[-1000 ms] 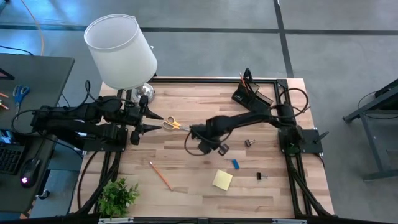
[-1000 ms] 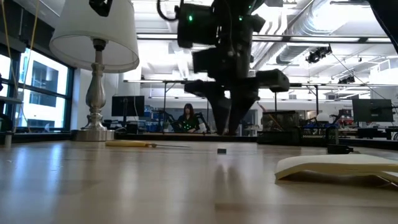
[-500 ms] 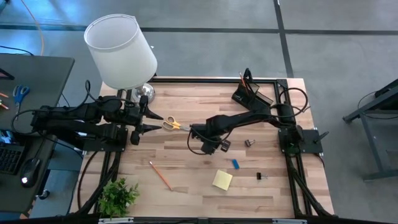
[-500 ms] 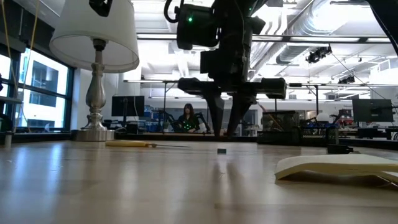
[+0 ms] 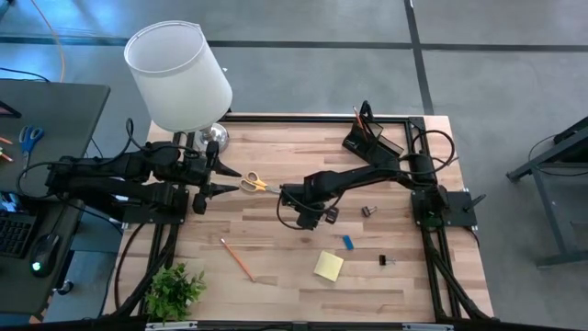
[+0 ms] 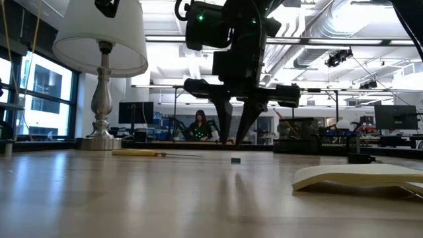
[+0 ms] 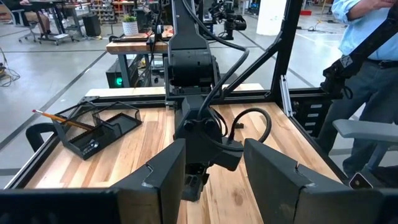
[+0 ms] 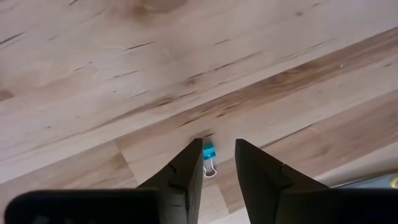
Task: Pick and place office supplies into organizer
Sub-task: Put the green binder clip into the mesh desk organizer
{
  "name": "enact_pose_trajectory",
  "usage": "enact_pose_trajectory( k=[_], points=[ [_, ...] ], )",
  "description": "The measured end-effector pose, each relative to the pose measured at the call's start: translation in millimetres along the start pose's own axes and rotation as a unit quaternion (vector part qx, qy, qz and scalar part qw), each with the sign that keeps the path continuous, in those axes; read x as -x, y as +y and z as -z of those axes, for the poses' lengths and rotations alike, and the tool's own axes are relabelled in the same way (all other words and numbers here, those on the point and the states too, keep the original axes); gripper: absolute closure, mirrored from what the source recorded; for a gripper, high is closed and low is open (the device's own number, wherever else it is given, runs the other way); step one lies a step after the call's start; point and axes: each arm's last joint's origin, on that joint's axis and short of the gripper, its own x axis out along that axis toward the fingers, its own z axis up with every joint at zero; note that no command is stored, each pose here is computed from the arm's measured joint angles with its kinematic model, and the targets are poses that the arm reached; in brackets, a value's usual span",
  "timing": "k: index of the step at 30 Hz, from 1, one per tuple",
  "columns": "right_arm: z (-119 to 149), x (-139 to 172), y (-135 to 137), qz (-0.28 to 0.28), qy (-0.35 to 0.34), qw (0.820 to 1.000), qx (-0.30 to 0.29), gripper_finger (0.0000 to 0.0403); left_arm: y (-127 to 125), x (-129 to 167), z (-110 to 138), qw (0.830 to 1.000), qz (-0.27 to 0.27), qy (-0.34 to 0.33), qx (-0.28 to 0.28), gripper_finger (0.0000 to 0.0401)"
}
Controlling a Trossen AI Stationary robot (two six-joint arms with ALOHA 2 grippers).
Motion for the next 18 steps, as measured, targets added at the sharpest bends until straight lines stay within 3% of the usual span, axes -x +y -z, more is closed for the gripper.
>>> enact_pose_trajectory(
  k=[9, 18],
  points=[
    [5.4, 0.2, -2.2, -0.003, -0.008, 1.0, -0.029, 0.0315, 0.0, 0.0, 0.0, 1.0, 0.0, 0.0, 0.0, 0.0247],
    [8.9, -8.9, 5.4, -0.019, -0.003, 1.0, -0.008, 0.0315, 0.0, 0.1, 0.0, 1.0, 0.0, 0.0, 0.0, 0.0247]
  ],
)
